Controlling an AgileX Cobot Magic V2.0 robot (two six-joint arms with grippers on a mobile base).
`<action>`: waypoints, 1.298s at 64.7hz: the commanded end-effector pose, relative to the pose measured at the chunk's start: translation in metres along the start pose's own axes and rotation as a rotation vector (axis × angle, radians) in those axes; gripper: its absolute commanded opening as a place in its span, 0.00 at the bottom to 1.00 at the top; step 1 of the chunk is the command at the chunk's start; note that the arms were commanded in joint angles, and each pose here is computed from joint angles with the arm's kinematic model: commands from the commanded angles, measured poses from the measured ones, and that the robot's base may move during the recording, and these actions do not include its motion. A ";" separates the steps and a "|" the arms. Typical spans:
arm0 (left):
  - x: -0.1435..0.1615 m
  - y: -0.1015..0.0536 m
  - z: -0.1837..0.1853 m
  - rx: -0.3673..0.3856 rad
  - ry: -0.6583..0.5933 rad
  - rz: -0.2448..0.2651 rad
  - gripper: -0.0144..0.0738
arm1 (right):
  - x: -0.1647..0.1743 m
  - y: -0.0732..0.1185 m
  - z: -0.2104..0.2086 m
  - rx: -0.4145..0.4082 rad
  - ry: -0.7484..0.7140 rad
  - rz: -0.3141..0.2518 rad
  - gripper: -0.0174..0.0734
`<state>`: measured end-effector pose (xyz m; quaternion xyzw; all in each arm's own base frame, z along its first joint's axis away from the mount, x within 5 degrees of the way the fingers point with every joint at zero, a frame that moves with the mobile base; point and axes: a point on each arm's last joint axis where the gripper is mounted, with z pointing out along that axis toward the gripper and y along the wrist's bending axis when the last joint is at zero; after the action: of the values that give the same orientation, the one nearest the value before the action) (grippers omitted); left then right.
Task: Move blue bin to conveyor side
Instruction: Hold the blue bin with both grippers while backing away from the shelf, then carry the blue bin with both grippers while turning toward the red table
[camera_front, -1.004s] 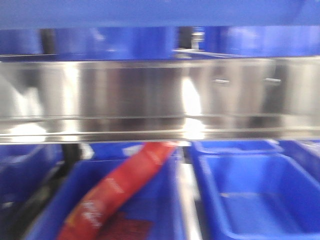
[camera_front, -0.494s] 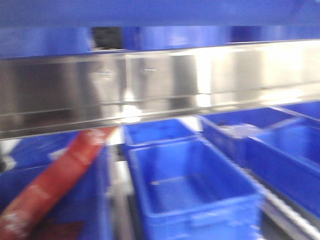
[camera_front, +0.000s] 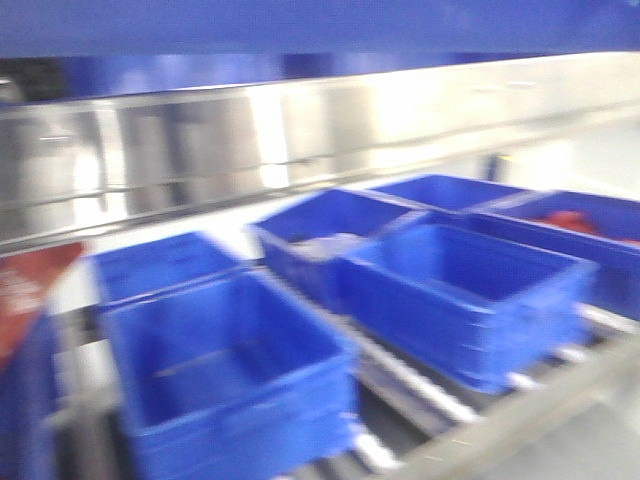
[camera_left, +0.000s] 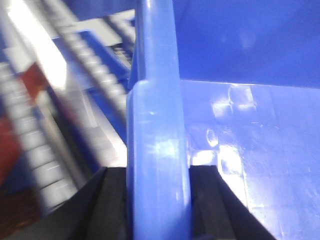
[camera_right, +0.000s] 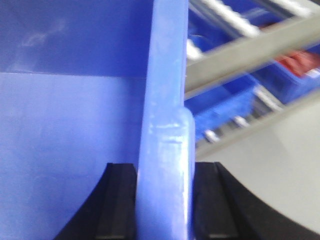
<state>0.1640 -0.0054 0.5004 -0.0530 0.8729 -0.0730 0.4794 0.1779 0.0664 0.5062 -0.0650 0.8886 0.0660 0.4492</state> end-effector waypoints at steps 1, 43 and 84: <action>-0.010 -0.003 -0.014 0.016 -0.136 0.016 0.14 | -0.010 -0.006 -0.015 0.030 -0.138 -0.025 0.09; -0.010 -0.002 -0.014 0.010 -0.137 0.018 0.14 | -0.010 -0.006 -0.015 0.030 -0.138 -0.025 0.09; -0.010 -0.002 -0.014 0.006 -0.138 0.020 0.14 | -0.010 -0.006 -0.015 0.030 -0.138 -0.025 0.09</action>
<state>0.1640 -0.0058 0.5004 -0.0521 0.8730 -0.0734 0.4793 0.1765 0.0657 0.5070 -0.0648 0.8878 0.0666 0.4508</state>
